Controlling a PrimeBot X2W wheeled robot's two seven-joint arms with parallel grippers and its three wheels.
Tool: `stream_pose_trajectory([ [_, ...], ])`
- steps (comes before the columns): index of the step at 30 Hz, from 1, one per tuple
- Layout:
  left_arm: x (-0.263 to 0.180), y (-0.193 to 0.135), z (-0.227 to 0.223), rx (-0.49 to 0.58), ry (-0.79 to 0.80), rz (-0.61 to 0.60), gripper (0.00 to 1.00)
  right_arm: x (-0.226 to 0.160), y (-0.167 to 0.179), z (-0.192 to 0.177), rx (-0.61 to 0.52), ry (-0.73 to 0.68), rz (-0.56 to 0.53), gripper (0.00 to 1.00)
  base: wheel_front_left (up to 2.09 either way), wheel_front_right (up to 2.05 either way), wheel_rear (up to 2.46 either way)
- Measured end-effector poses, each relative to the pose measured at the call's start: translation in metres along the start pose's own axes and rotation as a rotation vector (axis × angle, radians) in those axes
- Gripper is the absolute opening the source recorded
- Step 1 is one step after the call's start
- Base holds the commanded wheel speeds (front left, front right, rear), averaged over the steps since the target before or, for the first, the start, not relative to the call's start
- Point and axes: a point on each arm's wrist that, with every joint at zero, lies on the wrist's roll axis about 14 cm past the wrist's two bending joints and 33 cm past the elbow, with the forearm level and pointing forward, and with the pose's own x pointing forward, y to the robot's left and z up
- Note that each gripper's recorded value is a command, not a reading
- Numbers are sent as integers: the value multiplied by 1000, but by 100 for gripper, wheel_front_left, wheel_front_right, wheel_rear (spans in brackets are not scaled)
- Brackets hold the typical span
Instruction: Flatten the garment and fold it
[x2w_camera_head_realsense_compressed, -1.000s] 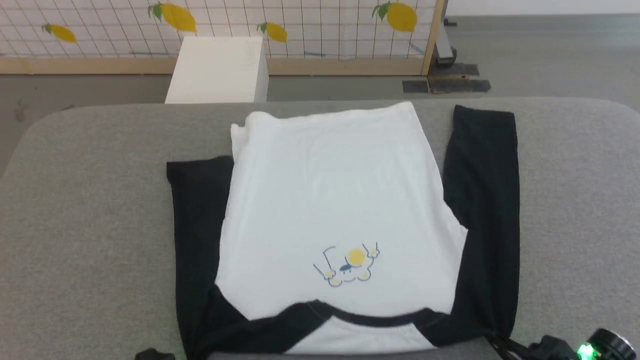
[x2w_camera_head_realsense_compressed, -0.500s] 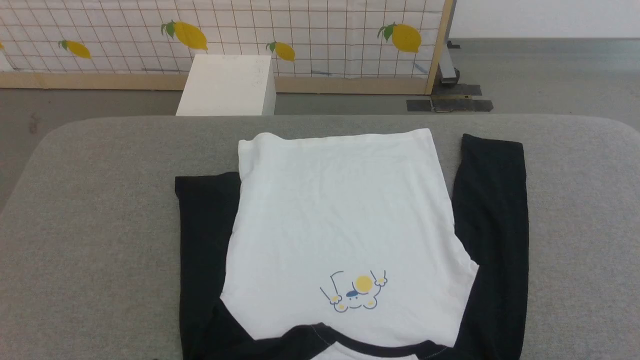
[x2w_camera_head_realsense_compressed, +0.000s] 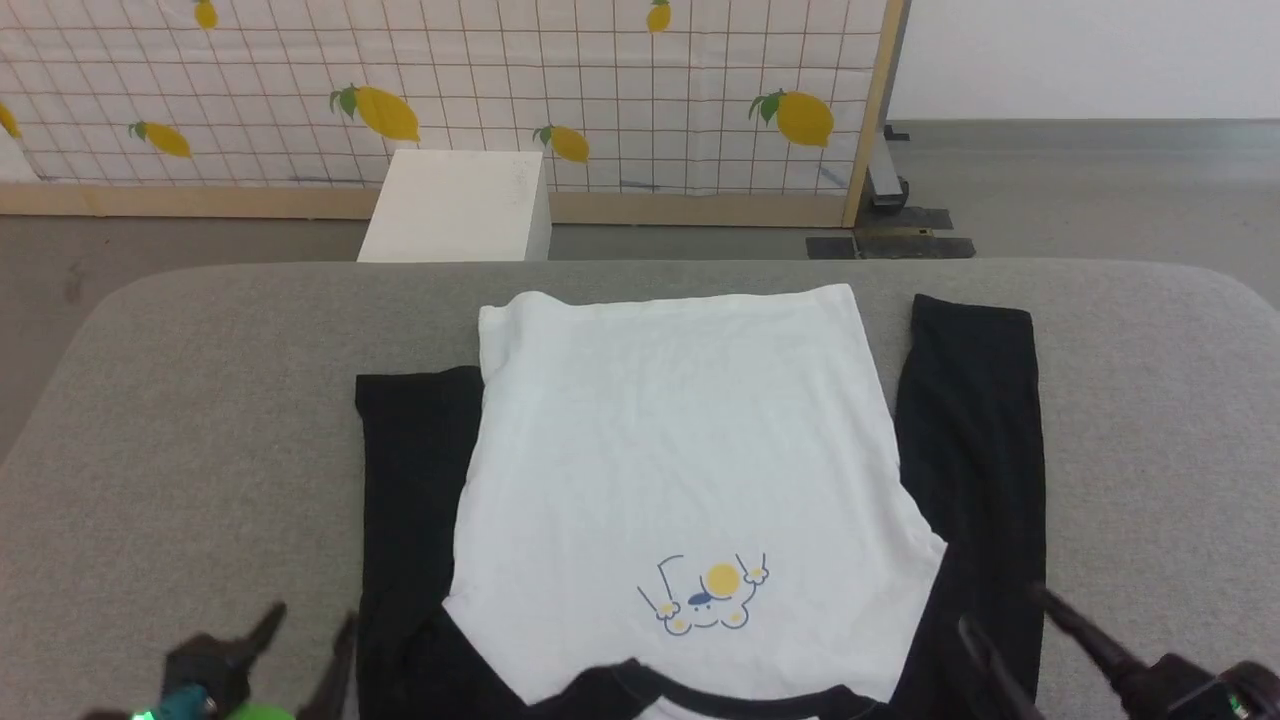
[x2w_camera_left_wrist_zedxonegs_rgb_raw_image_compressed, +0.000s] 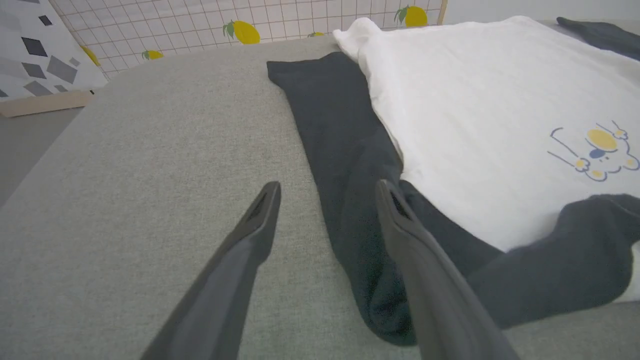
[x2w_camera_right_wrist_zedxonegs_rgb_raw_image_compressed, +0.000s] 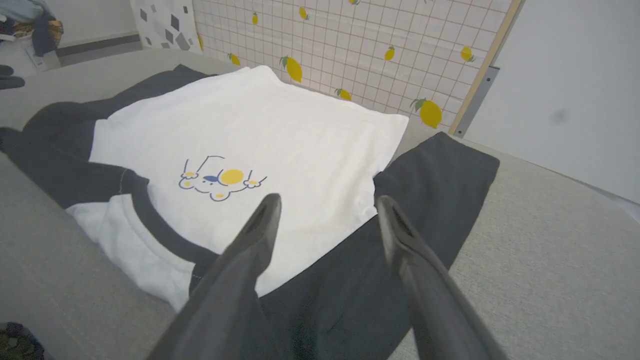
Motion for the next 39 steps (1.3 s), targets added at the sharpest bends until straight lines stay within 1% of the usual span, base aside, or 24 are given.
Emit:
stream_pose_trajectory([
  [5,21,13,53,95,-116,-7,100,8,-19,37,-12,-130,-76,100,0,0,0],
  [9,49,20,106,127,-220,10,100,15,-46,74,11,-282,-192,100,0,0,0],
  [14,96,48,141,170,-216,82,100,25,-62,108,37,-426,-280,100,0,0,0],
  [18,133,59,154,151,-189,104,100,32,-72,122,56,-489,-328,100,0,0,0],
  [22,174,70,139,152,-25,91,100,41,-79,123,53,-496,-352,100,0,0,0],
  [27,208,72,85,138,294,31,100,54,-91,115,47,-480,-385,100,0,0,0],
  [31,218,76,41,173,548,4,100,63,-96,101,29,-435,-392,100,0,0,0],
  [33,222,79,26,181,642,6,100,67,-99,94,24,-414,-398,100,0,0,0],
  [35,228,81,17,173,693,10,100,70,-100,88,24,-398,-399,100,0,0,0],
  [39,227,76,-16,166,866,-13,100,78,-99,80,7,-369,-385,100,0,0,0],
])
